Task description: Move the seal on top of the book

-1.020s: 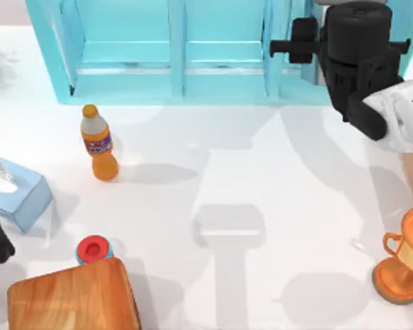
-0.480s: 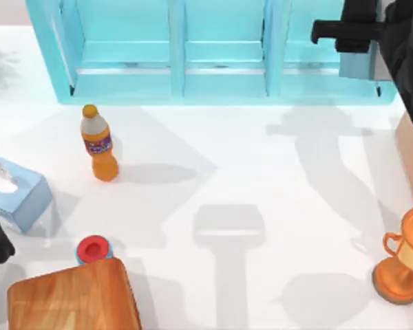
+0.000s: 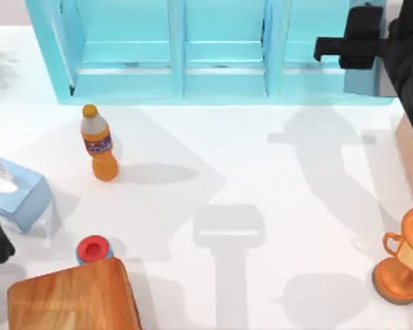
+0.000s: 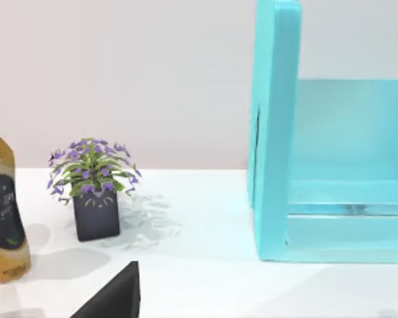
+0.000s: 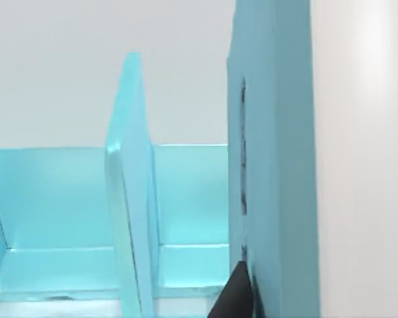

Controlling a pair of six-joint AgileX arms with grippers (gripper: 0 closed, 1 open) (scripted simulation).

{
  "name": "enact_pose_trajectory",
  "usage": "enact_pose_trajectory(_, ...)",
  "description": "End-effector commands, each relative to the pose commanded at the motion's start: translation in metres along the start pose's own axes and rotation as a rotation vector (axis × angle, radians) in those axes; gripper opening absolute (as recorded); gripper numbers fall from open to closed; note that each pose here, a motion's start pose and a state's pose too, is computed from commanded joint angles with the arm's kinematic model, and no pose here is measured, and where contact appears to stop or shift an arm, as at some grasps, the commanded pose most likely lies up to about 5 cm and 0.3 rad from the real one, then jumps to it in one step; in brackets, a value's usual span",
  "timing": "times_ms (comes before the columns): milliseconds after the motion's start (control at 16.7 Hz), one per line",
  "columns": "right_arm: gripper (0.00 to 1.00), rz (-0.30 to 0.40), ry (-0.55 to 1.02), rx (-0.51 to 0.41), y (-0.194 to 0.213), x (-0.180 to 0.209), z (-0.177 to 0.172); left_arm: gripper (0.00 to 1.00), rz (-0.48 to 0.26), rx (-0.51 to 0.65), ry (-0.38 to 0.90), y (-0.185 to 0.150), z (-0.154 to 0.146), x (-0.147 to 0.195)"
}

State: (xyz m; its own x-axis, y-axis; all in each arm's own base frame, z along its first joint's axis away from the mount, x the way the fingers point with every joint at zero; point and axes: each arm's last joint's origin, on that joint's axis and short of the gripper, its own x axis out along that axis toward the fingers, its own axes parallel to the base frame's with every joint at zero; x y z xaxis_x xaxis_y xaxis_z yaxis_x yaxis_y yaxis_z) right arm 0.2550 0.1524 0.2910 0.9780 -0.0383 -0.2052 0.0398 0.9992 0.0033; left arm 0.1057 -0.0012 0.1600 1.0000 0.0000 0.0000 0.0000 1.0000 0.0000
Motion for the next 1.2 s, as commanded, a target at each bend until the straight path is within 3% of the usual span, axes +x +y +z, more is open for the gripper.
enact_pose_trajectory(180, 0.0, 0.005, 0.006, -0.078, 0.012, 0.006, -0.01, 1.0, 0.0, 0.0, 0.0, 0.0, 0.0, 0.0)
enact_pose_trajectory(360, 0.0, 0.017, 0.014, -0.264, 0.035, 0.013, -0.031, 1.0, 0.0, 0.0, 0.0, 0.0, 0.0, 0.0)
enact_pose_trajectory(900, 0.0, 0.063, 0.022, -1.177, 0.087, 0.02, -0.112, 1.0, 0.0, 0.0, 0.0, 0.0, 0.0, 0.0)
enact_pose_trajectory(1080, 0.0, 0.074, 0.012, -1.409, 0.093, 0.016, -0.135, 1.0, 0.0, 0.0, 0.0, 0.0, 0.0, 0.0)
enact_pose_trajectory(1200, 0.0, 0.081, 0.006, -1.509, 0.095, 0.013, -0.147, 1.0, 0.0, 0.0, 0.0, 0.0, 0.0, 0.0)
